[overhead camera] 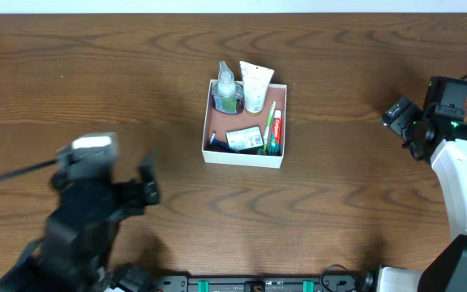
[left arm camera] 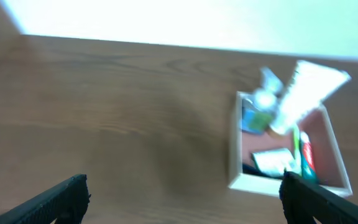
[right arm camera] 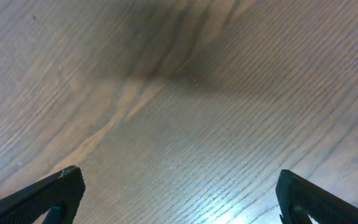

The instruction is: Pack container

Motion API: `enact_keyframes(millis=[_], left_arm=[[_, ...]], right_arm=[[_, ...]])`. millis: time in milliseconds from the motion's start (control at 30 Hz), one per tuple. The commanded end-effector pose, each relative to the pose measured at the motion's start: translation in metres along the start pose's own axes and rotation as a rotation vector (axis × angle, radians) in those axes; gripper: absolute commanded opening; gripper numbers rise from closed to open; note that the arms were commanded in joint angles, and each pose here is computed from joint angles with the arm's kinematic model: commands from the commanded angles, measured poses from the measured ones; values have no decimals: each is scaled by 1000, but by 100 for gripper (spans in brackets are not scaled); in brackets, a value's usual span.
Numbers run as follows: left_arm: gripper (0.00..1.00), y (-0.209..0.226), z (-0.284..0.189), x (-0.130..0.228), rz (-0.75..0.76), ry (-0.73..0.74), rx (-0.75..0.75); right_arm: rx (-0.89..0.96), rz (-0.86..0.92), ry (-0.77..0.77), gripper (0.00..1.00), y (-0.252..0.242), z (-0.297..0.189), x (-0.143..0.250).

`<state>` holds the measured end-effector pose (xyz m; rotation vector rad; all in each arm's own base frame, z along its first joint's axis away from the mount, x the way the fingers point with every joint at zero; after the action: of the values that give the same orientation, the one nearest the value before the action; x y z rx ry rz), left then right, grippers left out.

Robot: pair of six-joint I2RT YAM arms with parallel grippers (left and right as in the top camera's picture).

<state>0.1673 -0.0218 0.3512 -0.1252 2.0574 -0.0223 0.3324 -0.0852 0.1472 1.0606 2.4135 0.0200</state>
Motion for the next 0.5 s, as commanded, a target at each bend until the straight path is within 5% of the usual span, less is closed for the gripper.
enact_keyframes(millis=[0,467], left_arm=[[98,26,-11,2,-95,-42,-88],[98,45,12,38,-234,-319,-58]], right_arm=[[10,15,-4,99,-3,1,-2],[10,15,-4,99,-3,1,-2]])
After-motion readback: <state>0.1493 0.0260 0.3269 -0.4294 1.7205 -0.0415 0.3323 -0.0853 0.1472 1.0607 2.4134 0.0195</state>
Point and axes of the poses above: each gripper's point midway between its finger pads, its own z axis out along the fingers, its own y axis along the line the jaws close on, x = y × z, the point moved 4 cm from there along -z, back along the fingers, and after that the axes turned 1 degree about z, right-handed, at the moved point
